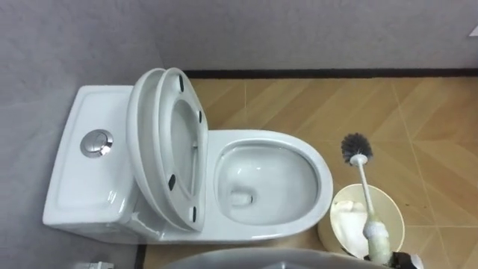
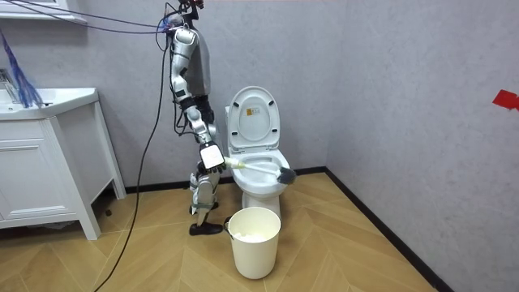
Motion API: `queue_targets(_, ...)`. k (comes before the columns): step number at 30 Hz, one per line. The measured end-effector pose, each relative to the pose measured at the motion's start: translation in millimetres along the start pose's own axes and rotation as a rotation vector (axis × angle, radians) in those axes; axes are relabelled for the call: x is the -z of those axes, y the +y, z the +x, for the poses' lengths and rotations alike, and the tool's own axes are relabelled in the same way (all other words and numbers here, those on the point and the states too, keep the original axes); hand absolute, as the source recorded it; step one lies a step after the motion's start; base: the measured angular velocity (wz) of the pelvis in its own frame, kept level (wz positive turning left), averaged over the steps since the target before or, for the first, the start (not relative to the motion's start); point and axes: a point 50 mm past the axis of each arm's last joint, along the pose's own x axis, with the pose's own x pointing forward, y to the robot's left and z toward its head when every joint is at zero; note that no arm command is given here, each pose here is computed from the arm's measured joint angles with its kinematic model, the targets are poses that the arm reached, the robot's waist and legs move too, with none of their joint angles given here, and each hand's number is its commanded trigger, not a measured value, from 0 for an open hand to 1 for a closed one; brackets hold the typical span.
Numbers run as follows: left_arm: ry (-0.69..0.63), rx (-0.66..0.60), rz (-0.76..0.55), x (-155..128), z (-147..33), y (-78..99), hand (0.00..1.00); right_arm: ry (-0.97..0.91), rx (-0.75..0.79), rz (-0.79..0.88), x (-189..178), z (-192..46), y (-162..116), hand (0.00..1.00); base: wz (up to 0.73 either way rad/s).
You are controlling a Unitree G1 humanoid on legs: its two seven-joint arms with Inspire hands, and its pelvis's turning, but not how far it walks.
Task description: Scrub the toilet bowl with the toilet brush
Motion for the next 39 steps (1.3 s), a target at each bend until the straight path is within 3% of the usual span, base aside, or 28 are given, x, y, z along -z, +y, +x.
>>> queue_targets(5, 0.047, 0.012, -0.010, 11.5, -0.3, -3.4, 0.00, 0.143, -0.013, 0.159, 21.5, 0.7, 3.4, 0.00, 0.08)
queue_targets(10, 0.088, 0.017, -0.039, 20.8, -2.2, -7.1, 0.00, 0.262, -0.025, 0.217, 42.7, -2.9, 5.7, 0.00, 0.08)
queue_targets(23, 0.102, 0.081, -0.050, 21.7, -3.1, -14.5, 0.00, 0.409, -0.145, 0.135, 69.7, -9.7, 9.8, 0.00, 0.01)
queue_targets(39, 0.119, 0.096, -0.047, 22.3, -3.1, -15.3, 0.00, 0.428, -0.264, 0.071, 67.4, -10.2, 15.1, 0.00, 0.00)
